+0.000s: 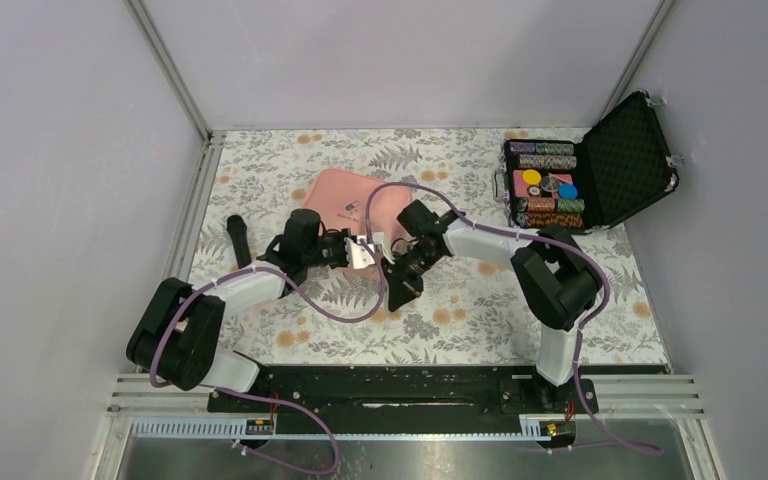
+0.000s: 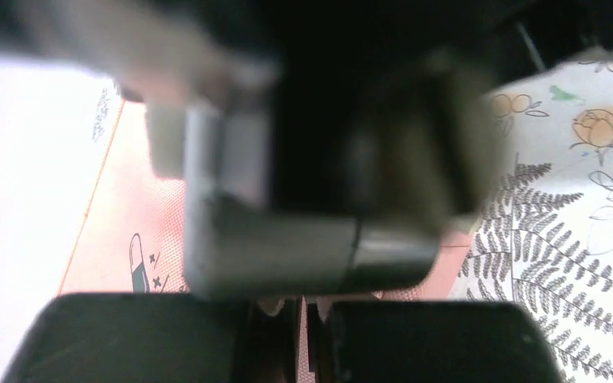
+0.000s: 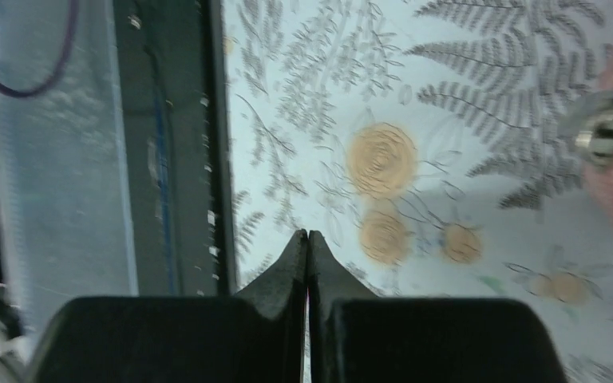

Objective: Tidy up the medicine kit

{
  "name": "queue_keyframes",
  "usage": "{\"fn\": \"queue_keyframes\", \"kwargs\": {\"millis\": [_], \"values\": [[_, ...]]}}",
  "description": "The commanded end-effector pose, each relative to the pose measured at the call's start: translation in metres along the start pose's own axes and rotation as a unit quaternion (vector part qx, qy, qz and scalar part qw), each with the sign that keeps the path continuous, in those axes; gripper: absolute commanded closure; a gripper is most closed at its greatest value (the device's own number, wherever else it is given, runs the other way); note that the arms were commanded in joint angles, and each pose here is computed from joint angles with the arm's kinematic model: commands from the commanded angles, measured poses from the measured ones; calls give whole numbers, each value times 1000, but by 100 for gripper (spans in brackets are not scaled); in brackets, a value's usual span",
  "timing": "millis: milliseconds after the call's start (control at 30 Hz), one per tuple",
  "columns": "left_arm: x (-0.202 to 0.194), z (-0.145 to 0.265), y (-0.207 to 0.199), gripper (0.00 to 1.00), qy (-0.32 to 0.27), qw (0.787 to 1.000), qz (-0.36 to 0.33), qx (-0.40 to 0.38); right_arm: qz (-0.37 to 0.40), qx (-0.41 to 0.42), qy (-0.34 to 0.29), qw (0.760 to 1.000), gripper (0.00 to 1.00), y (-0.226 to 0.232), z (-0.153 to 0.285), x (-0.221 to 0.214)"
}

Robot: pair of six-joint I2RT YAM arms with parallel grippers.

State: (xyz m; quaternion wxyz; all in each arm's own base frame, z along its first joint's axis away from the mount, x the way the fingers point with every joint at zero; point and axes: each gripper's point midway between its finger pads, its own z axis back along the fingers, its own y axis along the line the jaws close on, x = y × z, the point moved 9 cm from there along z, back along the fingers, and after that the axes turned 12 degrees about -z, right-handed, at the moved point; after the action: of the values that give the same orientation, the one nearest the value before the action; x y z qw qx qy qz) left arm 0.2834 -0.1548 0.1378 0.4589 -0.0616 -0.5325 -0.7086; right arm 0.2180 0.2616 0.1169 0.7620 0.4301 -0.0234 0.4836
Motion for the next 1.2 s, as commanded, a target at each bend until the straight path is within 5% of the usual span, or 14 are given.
{"fn": "queue_keyframes", "kwargs": {"millis": [0, 133, 300, 567, 833, 1167], "values": [[-18, 3, -3, 100, 65, 997, 17, 39, -33, 96, -100, 990, 100, 33, -9, 31], [-17, 7, -3, 93, 72, 997, 17, 36, -42, 69, -104, 991, 98, 32, 7, 34], [-17, 14, 21, 58, 64, 996, 47, 35, -67, -26, -123, 990, 72, 10, 43, 23], [14, 24, 73, 41, -26, 995, 46, -84, -105, -122, -205, 965, 21, -30, 75, 22], [18, 41, 48, 39, -36, 979, -41, -195, -90, -165, -205, 960, 20, -54, 66, 21], [-17, 20, 20, 38, -2, 983, -47, -178, -88, -160, -212, 960, 32, -73, 54, 47]]}}
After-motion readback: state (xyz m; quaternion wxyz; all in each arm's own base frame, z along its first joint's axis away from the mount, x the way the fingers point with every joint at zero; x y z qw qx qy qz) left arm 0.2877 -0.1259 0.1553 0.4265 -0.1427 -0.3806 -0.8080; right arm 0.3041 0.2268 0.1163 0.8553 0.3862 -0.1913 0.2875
